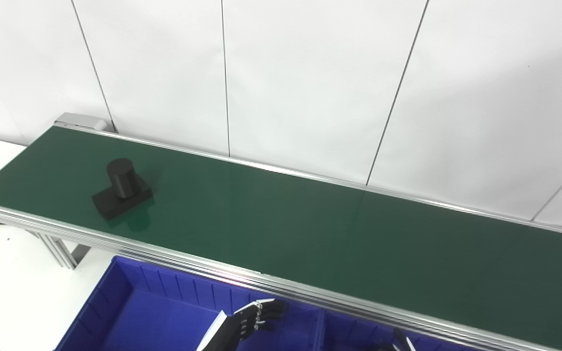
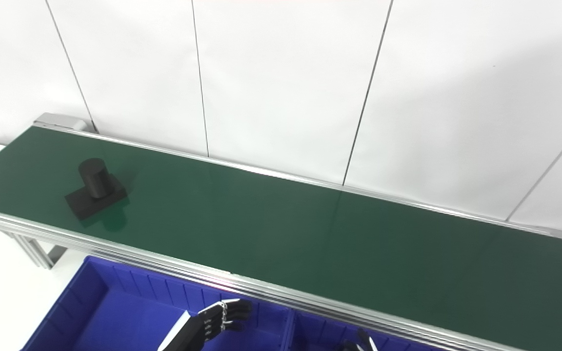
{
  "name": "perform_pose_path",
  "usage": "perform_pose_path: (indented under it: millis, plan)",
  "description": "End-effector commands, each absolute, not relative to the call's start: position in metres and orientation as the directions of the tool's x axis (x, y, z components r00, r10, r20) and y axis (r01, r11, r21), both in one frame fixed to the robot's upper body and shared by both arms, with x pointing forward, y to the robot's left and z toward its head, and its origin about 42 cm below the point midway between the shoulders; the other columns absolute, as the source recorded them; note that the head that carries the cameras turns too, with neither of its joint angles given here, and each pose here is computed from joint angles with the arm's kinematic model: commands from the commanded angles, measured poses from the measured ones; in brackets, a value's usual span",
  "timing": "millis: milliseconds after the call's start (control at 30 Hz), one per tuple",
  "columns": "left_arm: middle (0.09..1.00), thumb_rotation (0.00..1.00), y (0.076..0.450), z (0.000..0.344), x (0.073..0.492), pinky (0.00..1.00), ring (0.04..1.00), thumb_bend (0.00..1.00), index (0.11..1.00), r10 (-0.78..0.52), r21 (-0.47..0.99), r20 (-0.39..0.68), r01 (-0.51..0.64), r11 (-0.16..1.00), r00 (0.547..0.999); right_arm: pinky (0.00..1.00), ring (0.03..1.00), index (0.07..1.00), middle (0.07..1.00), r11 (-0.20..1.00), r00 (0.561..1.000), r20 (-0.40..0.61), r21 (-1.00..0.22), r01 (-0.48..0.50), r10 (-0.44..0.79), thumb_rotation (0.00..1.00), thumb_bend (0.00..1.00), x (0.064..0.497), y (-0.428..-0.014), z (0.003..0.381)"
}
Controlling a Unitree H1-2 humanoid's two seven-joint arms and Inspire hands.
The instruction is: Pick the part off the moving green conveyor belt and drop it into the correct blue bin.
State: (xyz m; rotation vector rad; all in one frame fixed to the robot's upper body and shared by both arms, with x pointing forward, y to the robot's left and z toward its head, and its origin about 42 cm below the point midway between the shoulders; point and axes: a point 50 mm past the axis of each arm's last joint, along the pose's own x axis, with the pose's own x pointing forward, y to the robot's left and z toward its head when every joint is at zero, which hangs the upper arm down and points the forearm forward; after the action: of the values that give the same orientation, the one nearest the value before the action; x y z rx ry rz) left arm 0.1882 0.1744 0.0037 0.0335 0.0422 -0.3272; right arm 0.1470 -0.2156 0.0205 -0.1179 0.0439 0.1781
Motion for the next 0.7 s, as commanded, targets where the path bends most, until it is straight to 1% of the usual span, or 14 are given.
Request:
perform_pose_path:
  millis: [0, 67, 200, 333, 400, 533, 667]
  plan:
    - [0.780, 0.10, 0.171, 0.012, 0.196, 0.70, 0.757, 0.94, 0.758, -0.324, 0.026, 0.018, 0.324, 0.946, 0.946, 0.85, 0.870, 0.962, 0.872, 0.981, 0.986, 0.032, -0.113, -0.157, 0.161, 0.15, 0.87, 0.153, -0.216, 0.029]
    - [0.774, 0.10, 0.170, 0.011, 0.196, 0.69, 0.751, 0.94, 0.754, -0.327, 0.023, 0.017, 0.327, 0.945, 0.945, 0.87, 0.877, 0.968, 0.874, 0.982, 0.987, 0.032, -0.108, -0.154, 0.159, 0.13, 0.87, 0.153, -0.217, 0.029]
    - [0.768, 0.10, 0.166, 0.009, 0.198, 0.68, 0.744, 0.95, 0.748, -0.335, 0.013, 0.012, 0.335, 0.942, 0.942, 0.88, 0.874, 0.970, 0.872, 0.987, 0.989, 0.051, -0.085, -0.136, 0.141, 0.12, 0.86, 0.157, -0.220, 0.032]
    - [0.751, 0.13, 0.165, 0.007, 0.199, 0.66, 0.729, 0.98, 0.731, -0.335, 0.017, 0.006, 0.335, 0.942, 0.942, 0.90, 0.882, 0.983, 0.878, 0.987, 0.984, 0.094, -0.084, -0.140, 0.148, 0.15, 0.87, 0.161, -0.221, 0.043]
    - [0.747, 0.14, 0.165, 0.007, 0.200, 0.66, 0.727, 0.99, 0.725, -0.335, 0.015, 0.005, 0.335, 0.942, 0.942, 0.88, 0.868, 0.967, 0.862, 0.985, 0.981, 0.117, -0.095, -0.142, 0.153, 0.16, 0.88, 0.163, -0.221, 0.049]
    - [0.744, 0.13, 0.164, 0.007, 0.201, 0.64, 0.723, 0.98, 0.720, -0.338, 0.021, 0.006, 0.338, 0.941, 0.941, 0.85, 0.853, 0.945, 0.855, 0.983, 0.968, 0.187, -0.112, -0.146, 0.166, 0.14, 0.90, 0.169, -0.219, 0.068]
    - [0.737, 0.12, 0.162, 0.006, 0.203, 0.63, 0.716, 0.99, 0.713, -0.333, 0.000, 0.006, 0.333, 0.943, 0.943, 0.80, 0.816, 0.921, 0.841, 0.983, 0.949, 0.270, -0.124, -0.136, 0.165, 0.20, 0.97, 0.175, -0.218, 0.091]
